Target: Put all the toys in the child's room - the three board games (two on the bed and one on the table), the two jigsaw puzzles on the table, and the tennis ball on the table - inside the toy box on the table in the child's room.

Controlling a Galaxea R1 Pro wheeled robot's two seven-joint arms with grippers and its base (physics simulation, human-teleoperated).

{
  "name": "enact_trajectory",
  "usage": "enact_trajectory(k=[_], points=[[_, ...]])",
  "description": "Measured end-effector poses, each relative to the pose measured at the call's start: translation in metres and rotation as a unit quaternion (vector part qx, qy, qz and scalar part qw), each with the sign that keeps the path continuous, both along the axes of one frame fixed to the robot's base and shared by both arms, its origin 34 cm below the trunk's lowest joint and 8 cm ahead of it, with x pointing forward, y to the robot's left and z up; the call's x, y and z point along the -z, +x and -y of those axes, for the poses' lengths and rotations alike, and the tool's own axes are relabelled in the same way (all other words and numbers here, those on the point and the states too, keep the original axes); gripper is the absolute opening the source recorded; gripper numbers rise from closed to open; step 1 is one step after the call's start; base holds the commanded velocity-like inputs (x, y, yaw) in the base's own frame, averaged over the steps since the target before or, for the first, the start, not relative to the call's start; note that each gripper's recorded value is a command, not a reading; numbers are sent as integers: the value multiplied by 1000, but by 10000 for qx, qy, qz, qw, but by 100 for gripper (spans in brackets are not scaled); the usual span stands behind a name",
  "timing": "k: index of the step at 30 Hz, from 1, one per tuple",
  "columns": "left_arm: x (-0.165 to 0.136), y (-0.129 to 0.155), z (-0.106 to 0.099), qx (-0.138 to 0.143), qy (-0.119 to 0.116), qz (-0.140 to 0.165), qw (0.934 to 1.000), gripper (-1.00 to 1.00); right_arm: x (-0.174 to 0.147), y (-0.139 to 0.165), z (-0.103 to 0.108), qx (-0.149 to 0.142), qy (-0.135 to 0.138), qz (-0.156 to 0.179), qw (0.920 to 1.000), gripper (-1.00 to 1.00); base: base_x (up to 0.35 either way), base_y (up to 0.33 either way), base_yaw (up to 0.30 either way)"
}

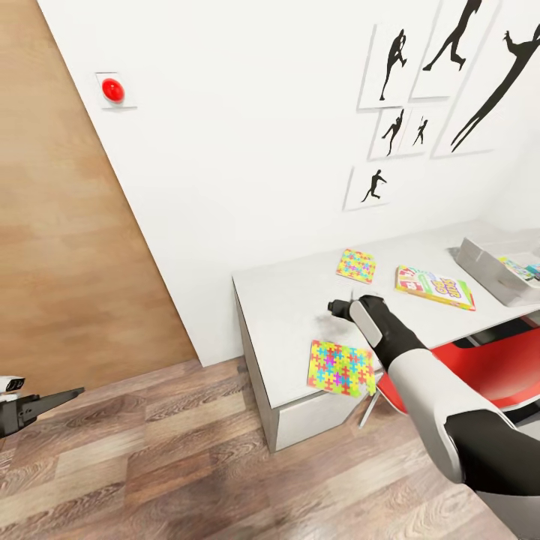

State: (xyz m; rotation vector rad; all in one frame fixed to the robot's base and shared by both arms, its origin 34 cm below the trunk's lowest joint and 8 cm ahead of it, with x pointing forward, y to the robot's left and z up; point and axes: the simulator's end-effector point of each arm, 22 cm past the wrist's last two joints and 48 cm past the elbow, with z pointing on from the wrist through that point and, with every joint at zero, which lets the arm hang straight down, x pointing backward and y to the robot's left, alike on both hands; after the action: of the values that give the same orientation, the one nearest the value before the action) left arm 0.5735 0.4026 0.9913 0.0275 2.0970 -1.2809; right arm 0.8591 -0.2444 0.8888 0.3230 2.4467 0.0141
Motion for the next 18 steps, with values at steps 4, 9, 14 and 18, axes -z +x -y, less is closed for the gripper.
enact_trajectory(k=[4, 9, 14, 18], points=[[0, 0, 0, 0, -1, 0, 10000, 100, -14, 7, -2, -43, 50, 126, 9999, 100, 0, 0, 0], [0, 0, 0, 0, -1, 0, 10000, 100, -37, 11, -8, -181, 164, 217, 9995, 100, 0, 0, 0], [0, 0, 0, 0, 0, 0, 10000, 100, -58, 6, -9, -223, 470, 246, 9983, 100, 0, 0, 0], [0, 0, 0, 0, 1, 1, 10000, 100, -68, -3, -5, -194, 724, 263, 9968, 100, 0, 0, 0]])
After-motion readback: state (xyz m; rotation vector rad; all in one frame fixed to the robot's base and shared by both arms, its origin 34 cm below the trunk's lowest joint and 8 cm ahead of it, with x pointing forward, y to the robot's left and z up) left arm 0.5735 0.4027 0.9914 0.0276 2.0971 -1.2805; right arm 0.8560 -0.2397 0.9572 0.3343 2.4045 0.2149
